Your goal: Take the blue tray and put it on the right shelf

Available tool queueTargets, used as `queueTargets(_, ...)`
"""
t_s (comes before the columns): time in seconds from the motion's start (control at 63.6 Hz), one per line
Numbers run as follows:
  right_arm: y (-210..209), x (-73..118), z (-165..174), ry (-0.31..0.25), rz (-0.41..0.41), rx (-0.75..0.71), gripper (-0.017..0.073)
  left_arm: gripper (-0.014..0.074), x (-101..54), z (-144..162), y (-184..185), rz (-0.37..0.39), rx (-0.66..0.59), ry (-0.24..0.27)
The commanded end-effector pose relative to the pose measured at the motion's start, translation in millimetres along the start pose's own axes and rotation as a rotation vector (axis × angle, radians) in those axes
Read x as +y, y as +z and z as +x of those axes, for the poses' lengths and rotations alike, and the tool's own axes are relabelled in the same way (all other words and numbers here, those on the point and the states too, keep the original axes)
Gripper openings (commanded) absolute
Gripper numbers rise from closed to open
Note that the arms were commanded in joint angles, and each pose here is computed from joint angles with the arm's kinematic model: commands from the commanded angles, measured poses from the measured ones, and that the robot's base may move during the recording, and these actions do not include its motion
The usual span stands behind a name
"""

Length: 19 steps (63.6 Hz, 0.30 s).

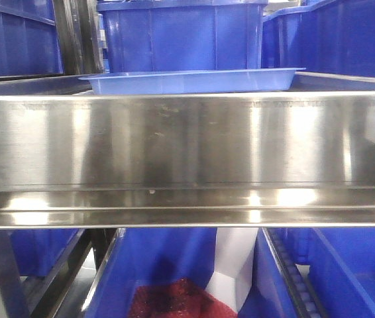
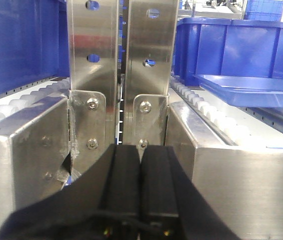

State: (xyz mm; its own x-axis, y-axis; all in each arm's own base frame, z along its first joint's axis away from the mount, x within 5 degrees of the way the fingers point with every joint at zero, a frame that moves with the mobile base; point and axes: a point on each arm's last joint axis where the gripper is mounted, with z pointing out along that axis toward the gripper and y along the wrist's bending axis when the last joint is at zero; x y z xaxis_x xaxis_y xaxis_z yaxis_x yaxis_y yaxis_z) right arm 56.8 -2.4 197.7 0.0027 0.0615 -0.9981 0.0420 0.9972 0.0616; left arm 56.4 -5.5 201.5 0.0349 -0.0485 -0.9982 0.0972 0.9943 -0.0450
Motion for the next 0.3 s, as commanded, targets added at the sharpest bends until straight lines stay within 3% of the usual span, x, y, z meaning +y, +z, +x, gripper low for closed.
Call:
queueTargets(0.0,-3.5,0.6,-17.9,-0.013,0.001,-0.141,0.0056,-0.0048,1.0,1.1,-0.2,-0.008,-0.069,-0.009)
queueTargets(0.283,-3.5,0.6,-17.9,-0.013,0.001,-0.141,0.0056,-0.0048,1.0,1.1,-0.2,-0.008,-0.069,-0.009)
